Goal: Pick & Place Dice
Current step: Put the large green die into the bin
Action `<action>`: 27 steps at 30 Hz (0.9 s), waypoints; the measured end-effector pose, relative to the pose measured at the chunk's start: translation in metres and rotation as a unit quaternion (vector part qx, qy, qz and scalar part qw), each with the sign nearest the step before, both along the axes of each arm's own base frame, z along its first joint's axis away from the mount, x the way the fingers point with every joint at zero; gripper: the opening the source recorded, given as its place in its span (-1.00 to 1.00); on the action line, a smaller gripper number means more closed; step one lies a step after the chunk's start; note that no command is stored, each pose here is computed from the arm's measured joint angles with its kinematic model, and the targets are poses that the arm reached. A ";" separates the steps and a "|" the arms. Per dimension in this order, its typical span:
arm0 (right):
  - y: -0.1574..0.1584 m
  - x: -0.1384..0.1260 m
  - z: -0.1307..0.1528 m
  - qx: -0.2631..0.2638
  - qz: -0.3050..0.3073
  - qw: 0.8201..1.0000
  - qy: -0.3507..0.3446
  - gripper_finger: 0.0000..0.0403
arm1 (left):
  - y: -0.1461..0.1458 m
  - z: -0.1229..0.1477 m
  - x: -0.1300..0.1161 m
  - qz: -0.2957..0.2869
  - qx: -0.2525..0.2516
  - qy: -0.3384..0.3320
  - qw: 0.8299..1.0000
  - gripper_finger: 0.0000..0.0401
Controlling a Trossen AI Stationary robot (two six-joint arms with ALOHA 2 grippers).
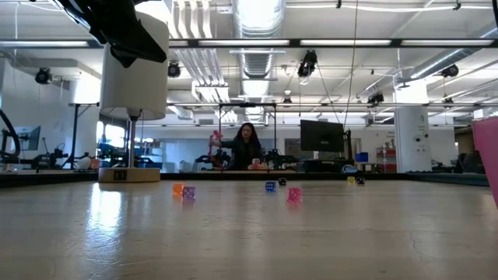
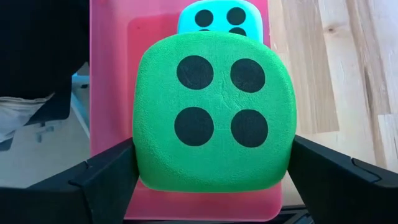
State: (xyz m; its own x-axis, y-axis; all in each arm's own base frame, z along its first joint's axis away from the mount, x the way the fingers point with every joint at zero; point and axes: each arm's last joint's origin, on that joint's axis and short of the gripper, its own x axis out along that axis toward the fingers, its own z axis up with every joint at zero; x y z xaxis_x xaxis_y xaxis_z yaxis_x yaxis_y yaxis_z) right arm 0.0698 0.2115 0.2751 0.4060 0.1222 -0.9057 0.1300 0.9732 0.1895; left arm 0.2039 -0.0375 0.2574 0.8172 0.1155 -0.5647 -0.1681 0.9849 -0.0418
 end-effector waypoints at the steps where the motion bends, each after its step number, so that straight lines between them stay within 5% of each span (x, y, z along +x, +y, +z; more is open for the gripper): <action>1: 0.000 0.000 0.000 0.000 0.001 1.000 0.000 0.83 | 0.000 0.000 0.000 0.000 0.000 0.000 1.000 -0.82; 19: 0.001 -0.001 0.003 0.009 -0.015 1.000 -0.004 0.84 | 0.000 0.000 0.000 0.000 0.000 0.000 1.000 -0.82; 27: 0.002 -0.001 0.007 0.009 0.007 1.000 -0.005 0.64 | 0.000 0.000 0.000 0.000 0.000 0.000 1.000 -0.82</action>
State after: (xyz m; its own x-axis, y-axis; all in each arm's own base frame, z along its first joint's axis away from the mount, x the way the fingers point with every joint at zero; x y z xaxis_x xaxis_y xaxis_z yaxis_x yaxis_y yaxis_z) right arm 0.0690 0.2139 0.2823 0.4126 0.1451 -0.8993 0.1143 0.9712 0.2091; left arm 0.2039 -0.0376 0.2574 0.8172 0.1153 -0.5647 -0.1679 0.9849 -0.0418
